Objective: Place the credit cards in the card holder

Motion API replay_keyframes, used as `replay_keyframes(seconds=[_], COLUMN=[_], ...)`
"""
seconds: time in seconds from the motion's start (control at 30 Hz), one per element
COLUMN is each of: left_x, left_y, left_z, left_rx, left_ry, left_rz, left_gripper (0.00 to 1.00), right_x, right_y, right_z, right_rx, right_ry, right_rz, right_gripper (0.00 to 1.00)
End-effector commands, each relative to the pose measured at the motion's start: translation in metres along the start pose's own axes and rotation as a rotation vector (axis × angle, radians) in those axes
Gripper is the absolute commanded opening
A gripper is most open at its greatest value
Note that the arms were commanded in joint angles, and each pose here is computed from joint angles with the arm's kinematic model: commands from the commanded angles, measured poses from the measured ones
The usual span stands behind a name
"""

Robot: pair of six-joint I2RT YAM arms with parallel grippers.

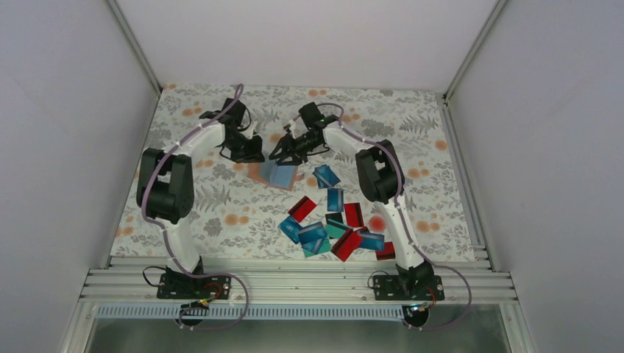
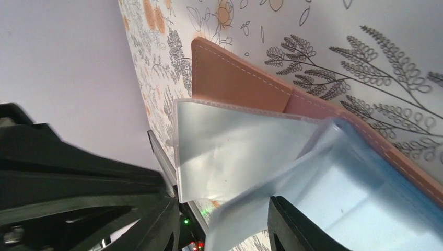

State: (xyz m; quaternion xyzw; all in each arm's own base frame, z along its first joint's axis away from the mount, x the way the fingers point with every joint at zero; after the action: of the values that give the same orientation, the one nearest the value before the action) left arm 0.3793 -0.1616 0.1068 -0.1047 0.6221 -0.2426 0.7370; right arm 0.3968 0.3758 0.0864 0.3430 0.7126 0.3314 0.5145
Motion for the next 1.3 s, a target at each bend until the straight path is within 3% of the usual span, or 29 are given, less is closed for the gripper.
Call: replay_keyframes(seconds=[0.0, 0.47, 0.83, 1.0, 1.27], left_x=[-0.027, -0.07, -0.122, -0.118, -0.075], left_y=[0.005, 0.009, -0.006, -0.028, -0.09], left_z=[-0.007, -0.017, -0.002, -0.018, -0.063], left_rx=[-0.039, -0.029, 0.002, 0.05, 0.272], left_ry=[-0.041, -0.134, -0.304, -0.287, -0.196], left_rz=[0.028, 0.132, 0.197, 0.087, -0.058], left_gripper=[0.02, 0.02, 0.09, 0.09, 0.15], right_x=[0.015, 0.019, -0.033, -0.059, -0.098], right_y=[0.004, 0.029, 0.043, 0.01, -0.052], right_z=[-0.003, 0.003, -0.015, -0.041, -0.1], right_rx=[0.015, -0.065, -0.228, -0.208, -0.032], right_ry=[0.056, 0.09, -0.024, -0.107, -0.276], right_rz=[0.033, 0.13, 0.014, -0.136, -0.375], right_gripper=[0.44, 0.5, 0.5, 0.5, 0.49])
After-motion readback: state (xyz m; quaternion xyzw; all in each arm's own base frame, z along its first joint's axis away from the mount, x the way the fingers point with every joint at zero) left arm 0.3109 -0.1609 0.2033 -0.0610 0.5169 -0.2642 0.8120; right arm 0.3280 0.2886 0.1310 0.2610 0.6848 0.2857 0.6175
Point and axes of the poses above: each gripper's point midway between its finger pads, its own x axis out along the fingers, its own y axis along the line the jaws close on, z = x × y, the point moved 3 cm from there along -x, back along the fingers, and after that the axes turned 10 degrees about x, right-handed, at the moved point
